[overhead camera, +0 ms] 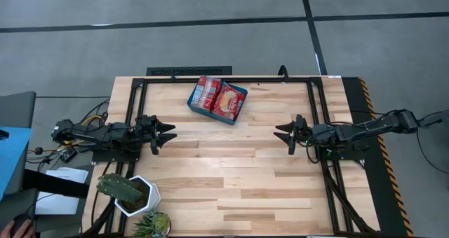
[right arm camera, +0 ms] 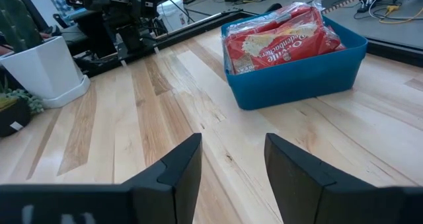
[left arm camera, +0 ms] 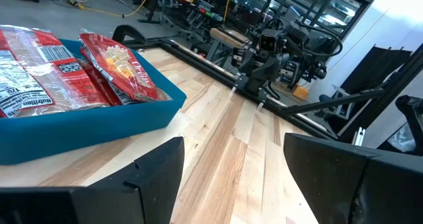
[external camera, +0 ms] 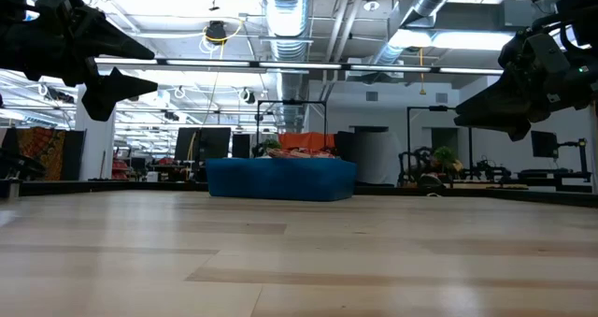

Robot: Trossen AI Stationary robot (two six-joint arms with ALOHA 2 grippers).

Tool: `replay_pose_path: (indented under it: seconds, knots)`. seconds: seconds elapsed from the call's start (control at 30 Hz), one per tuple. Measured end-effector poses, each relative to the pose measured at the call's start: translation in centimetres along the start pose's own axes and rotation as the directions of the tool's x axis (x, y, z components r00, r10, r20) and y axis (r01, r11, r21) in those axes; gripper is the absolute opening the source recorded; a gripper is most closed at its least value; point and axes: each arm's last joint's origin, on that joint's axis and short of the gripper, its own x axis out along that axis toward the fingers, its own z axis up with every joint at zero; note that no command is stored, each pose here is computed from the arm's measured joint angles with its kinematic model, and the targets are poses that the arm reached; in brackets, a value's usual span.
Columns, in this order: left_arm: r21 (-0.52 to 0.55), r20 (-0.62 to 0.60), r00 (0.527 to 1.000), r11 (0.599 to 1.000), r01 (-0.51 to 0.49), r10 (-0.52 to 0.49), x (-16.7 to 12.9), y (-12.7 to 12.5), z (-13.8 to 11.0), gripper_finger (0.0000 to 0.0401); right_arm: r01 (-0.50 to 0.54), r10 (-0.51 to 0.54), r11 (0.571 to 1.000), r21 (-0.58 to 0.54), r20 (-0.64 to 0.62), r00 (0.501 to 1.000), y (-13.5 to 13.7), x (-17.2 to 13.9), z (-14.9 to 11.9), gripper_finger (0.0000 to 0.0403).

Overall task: Sort popcorn bags into baskets
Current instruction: Return to Home Position

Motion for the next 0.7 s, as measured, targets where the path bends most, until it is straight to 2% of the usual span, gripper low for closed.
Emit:
replay_pose_path:
  seconds: [0.7]
  knots:
    - [0.0,0.0,1.0,1.0,0.0,0.0,0.0,0.0,0.0,0.025,0.0,0.0,1.0,-0.001,0.0,1.0,-0.01,0.0,-0.01,0.018]
